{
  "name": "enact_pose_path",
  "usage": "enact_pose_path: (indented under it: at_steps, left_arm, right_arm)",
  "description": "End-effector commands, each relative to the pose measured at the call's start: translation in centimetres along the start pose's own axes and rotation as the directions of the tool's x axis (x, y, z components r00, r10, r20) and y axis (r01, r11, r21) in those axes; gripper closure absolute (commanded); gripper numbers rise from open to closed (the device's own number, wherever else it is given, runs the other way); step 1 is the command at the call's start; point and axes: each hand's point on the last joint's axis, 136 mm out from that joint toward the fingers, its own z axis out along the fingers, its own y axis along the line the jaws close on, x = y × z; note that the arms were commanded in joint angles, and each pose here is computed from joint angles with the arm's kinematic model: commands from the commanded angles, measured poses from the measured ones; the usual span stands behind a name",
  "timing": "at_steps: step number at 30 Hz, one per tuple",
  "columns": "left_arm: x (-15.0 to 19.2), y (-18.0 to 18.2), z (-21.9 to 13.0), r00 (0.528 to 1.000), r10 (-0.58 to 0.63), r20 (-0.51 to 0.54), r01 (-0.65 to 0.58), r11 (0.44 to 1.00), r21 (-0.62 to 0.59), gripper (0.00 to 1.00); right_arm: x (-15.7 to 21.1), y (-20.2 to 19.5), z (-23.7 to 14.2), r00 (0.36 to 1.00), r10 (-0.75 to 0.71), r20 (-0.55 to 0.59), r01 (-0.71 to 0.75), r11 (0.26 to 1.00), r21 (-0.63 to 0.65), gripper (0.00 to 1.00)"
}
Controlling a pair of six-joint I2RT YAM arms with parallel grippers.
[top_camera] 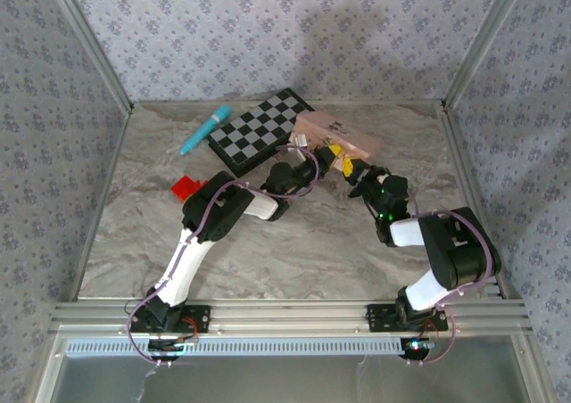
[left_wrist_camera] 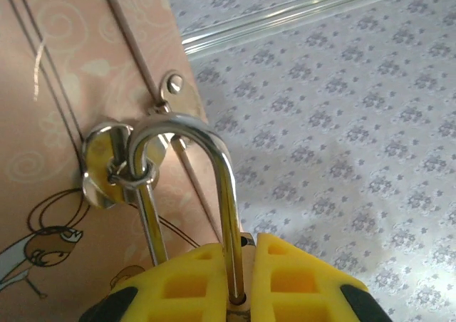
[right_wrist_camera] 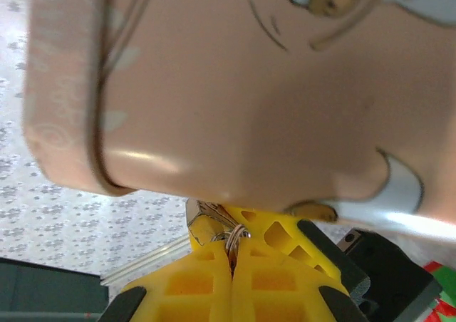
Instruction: Unlock the padlock with the key
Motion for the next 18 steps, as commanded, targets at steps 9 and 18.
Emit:
enact_pose_path:
  at_steps: [9, 18]
  left_arm:
    - [7.3, 3.3, -1.3, 0.977, -0.009, -0.214, -0.003, 0.999, -0.054, 1.00]
    - [6.1, 5.8, -3.4, 0.987, -0.033, -0.158, 0.005, 0.985, -0.170, 1.00]
  right_arm:
    - [1.0, 3.5, -1.6, 0.999, 0.017, -0.048, -0.024, 0.990, -0.142, 1.00]
    - [-1.1, -2.6, -3.2, 0.966, -0.256, -0.026, 0.257, 0.963, 0.079, 0.79]
